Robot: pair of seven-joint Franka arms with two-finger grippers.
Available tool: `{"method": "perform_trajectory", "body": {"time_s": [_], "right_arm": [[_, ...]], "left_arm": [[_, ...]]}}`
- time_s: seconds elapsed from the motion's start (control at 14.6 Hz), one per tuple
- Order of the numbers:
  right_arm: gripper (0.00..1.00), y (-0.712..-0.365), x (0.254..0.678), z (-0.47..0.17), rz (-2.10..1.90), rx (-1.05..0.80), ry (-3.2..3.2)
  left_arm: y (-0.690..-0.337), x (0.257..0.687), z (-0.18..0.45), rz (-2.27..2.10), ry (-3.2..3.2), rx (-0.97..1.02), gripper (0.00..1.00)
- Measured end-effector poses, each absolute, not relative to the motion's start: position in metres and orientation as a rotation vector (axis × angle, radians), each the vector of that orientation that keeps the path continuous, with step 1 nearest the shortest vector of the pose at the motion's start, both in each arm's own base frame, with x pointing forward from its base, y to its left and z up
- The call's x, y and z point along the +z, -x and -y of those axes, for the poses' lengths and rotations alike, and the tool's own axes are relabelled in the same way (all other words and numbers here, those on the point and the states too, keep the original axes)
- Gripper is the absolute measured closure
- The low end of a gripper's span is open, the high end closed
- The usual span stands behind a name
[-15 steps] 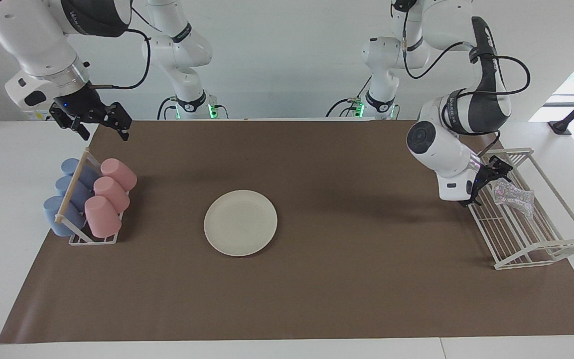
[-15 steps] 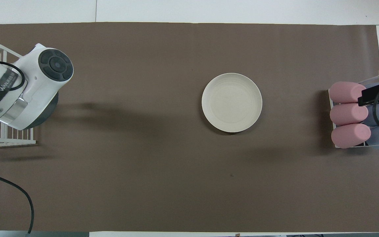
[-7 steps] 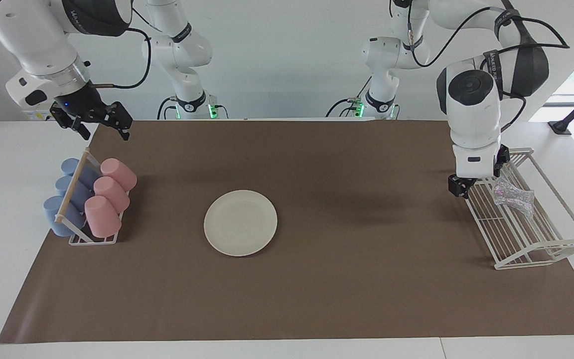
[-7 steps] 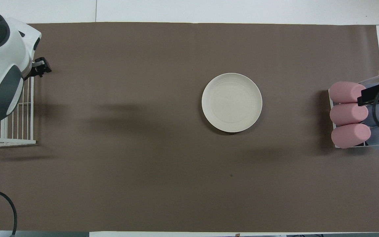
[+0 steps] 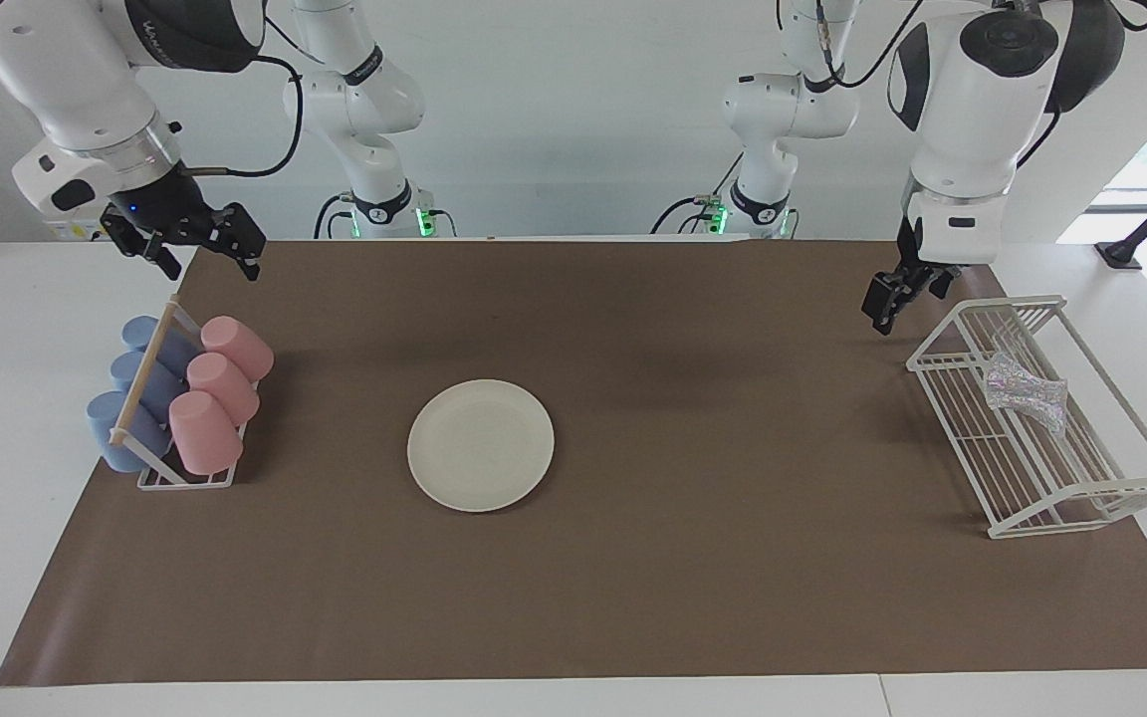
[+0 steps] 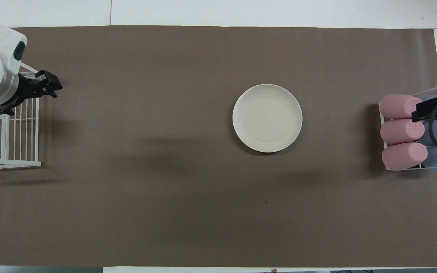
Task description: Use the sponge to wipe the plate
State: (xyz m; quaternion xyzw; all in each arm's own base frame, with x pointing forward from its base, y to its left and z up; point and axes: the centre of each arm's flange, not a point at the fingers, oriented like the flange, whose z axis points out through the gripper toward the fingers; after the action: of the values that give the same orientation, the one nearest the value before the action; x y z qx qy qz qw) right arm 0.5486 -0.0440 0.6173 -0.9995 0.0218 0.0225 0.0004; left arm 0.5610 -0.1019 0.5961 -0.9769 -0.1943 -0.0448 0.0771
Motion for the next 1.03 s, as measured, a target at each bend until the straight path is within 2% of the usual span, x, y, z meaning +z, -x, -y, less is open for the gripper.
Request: {"method": "perform_trajectory", "body": {"time_s": [0.55,0.82,1.03], "right_arm": [[0.0,-0.549,0.618,0.044,-0.067,0.069,3.139],[0.0,-0.549,0.618,0.043,-0.066,0.069,3.139],[0.0,-0.549,0.618,0.043,-0.066,0.069,3.139]], "left_arm": [[-0.509,0.626,0.103,-0.006,3.077,0.159,0.0],[-0.497,0.632,0.111,-0.107,3.11,0.234,0.0],[-0.493,0.651,0.115,-0.119,3.141,0.211,0.0]]}}
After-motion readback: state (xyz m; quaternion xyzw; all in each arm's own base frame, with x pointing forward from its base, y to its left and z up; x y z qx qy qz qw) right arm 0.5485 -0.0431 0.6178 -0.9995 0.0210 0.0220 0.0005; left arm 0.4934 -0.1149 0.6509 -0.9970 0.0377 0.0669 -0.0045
